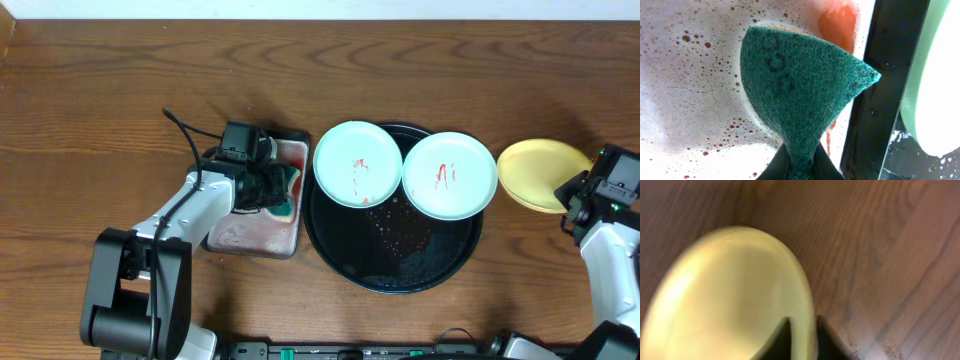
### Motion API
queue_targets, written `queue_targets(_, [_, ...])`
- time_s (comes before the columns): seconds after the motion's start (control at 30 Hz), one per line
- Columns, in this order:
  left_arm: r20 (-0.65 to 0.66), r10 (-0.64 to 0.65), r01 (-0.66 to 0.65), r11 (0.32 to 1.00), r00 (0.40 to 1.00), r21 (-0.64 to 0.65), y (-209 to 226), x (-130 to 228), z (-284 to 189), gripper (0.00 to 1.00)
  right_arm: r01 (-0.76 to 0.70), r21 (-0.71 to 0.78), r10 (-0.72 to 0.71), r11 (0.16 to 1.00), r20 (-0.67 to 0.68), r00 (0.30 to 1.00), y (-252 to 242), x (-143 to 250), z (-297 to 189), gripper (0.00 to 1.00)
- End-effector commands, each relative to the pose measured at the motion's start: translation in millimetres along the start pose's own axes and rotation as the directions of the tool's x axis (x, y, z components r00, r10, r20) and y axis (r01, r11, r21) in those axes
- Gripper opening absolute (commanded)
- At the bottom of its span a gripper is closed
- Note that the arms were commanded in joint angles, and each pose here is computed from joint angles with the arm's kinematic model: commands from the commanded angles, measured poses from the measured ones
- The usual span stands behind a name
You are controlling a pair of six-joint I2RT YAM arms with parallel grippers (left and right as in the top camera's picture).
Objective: Clean dirty plates on tray and stack at the side
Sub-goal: 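Lift the yellow plate and carry it right off the tray, then set the yellow plate down on the table right of the tray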
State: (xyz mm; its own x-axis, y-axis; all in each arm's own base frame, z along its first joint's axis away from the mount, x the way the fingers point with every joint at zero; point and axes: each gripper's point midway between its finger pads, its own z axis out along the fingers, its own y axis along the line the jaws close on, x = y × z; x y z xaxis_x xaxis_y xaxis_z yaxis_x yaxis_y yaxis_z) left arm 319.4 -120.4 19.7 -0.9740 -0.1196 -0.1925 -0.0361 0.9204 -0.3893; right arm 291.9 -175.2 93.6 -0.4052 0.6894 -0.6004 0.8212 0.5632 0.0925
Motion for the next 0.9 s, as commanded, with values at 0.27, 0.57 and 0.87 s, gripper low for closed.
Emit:
queue_targets(0.27, [-0.013, -0.011, 0.011, 1.0, 1.0, -0.019, 6, 5, 3, 0.07, 0.252, -0.605, -0.303, 0.755, 0.019, 0.953, 105, 19, -40, 0.51])
queue_targets(0.57, [-0.017, -0.013, 0.012, 1.0, 1.0, -0.02, 7, 6, 3, 0.07, 0.355, -0.67, -0.494, 0.652, -0.021, 0.869, 129, 72, -35, 0.49])
queue_targets(0.87, [-0.026, -0.015, 0.015, 1.0, 1.0, -0.023, 7, 8, 3, 0.08, 0.438, -0.565, -0.558, 0.699, -0.048, 0.828, 133, 96, 9, 0.39])
